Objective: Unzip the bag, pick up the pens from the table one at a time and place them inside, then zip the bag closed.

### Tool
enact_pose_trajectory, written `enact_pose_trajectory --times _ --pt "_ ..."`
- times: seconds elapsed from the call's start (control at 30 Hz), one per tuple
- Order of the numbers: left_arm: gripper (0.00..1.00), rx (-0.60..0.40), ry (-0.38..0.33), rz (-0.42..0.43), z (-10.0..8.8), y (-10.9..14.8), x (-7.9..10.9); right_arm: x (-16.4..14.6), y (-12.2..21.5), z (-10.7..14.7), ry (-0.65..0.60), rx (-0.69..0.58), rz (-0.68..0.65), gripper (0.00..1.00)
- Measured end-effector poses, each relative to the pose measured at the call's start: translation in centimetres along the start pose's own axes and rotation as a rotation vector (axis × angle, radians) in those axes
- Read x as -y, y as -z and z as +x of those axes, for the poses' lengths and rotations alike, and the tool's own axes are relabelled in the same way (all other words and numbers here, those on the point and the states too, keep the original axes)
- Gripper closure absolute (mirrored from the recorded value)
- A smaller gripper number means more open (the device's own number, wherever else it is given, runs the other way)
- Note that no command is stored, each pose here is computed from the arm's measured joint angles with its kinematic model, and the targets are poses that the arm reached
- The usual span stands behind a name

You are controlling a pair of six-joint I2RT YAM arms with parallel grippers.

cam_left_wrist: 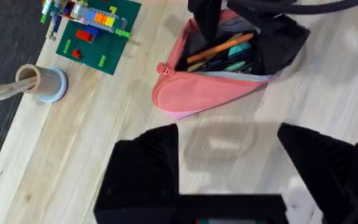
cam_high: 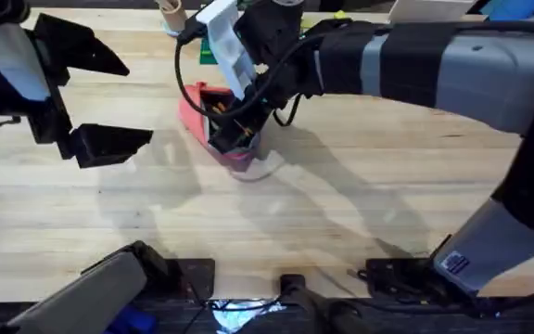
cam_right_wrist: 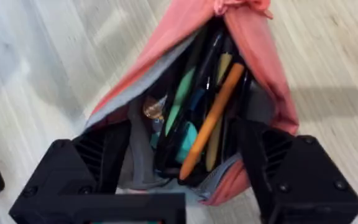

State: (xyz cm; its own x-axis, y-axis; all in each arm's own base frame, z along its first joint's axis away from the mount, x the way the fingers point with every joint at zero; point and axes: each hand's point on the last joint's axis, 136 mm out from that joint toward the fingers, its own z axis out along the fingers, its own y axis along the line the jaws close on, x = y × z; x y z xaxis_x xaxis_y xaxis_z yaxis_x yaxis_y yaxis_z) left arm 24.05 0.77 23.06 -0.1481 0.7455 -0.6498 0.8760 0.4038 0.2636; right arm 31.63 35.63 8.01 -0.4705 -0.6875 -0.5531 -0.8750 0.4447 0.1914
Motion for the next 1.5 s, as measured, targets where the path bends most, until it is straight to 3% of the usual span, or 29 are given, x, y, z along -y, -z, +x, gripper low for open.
enact_pose_trajectory --times 0.17,0.33,0.63,0.8,1.5 --pt "0.007 0.0 0.0 0.0 0.0 0.0 0.0 -0.3 1.1 -0.7 -0.016 0.022 0.005 0.006" --pt "0.008 0.0 0.0 0.0 0.0 0.0 0.0 -0.5 5.8 -3.5 -0.048 0.136 0.038 0.005" --pt "0.006 0.0 0.0 0.0 0.0 0.0 0.0 2.2 7.9 -3.6 -0.43 0.186 0.055 0.006" --pt "0.008 0.0 0.0 0.0 0.0 0.0 0.0 3.7 8.4 -3.3 -0.557 0.2 0.065 0.005" --pt "0.008 0.003 0.001 0.0 0.0 0.0 0.0 4.1 8.7 -4.3 -0.585 0.246 0.061 0.005"
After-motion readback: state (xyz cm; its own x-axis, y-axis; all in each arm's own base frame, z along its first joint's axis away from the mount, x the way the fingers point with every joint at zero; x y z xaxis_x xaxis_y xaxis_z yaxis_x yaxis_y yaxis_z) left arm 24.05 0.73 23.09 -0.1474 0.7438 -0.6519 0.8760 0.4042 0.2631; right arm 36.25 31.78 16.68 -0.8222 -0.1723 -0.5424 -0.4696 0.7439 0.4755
